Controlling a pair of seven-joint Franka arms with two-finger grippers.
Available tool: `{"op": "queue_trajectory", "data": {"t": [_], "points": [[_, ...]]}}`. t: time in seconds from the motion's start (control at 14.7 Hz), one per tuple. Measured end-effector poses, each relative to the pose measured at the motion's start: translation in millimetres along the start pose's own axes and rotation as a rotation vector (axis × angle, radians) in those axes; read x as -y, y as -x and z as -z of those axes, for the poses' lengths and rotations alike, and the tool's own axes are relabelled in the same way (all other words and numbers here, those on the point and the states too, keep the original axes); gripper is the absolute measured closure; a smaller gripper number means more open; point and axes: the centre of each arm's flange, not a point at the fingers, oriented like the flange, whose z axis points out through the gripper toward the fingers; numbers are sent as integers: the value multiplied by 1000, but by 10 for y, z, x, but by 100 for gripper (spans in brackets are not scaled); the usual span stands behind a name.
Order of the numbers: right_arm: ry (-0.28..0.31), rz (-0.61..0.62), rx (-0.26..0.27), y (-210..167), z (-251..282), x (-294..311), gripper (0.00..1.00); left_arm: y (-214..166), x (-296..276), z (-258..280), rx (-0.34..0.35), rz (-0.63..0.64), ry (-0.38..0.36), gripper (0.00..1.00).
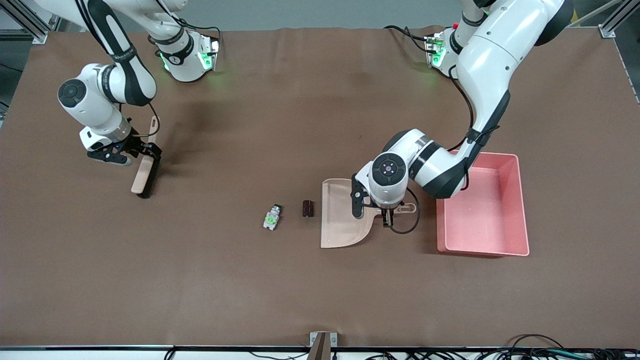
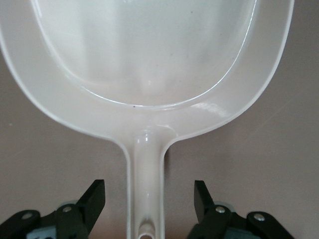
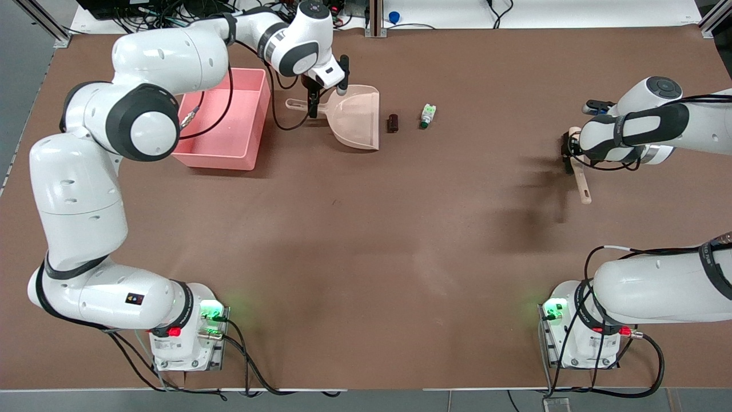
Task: Clean e-waste and dump in bin
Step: 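Carry the white brush with the right gripper toward the switch and capacitor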
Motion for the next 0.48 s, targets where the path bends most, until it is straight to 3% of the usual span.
{"op": "queue_trajectory", "data": {"t": [0.48], "points": [[3,-4,4,-51,-47,-20,33,-85,-43,-119,8,-24,2,33]]}}
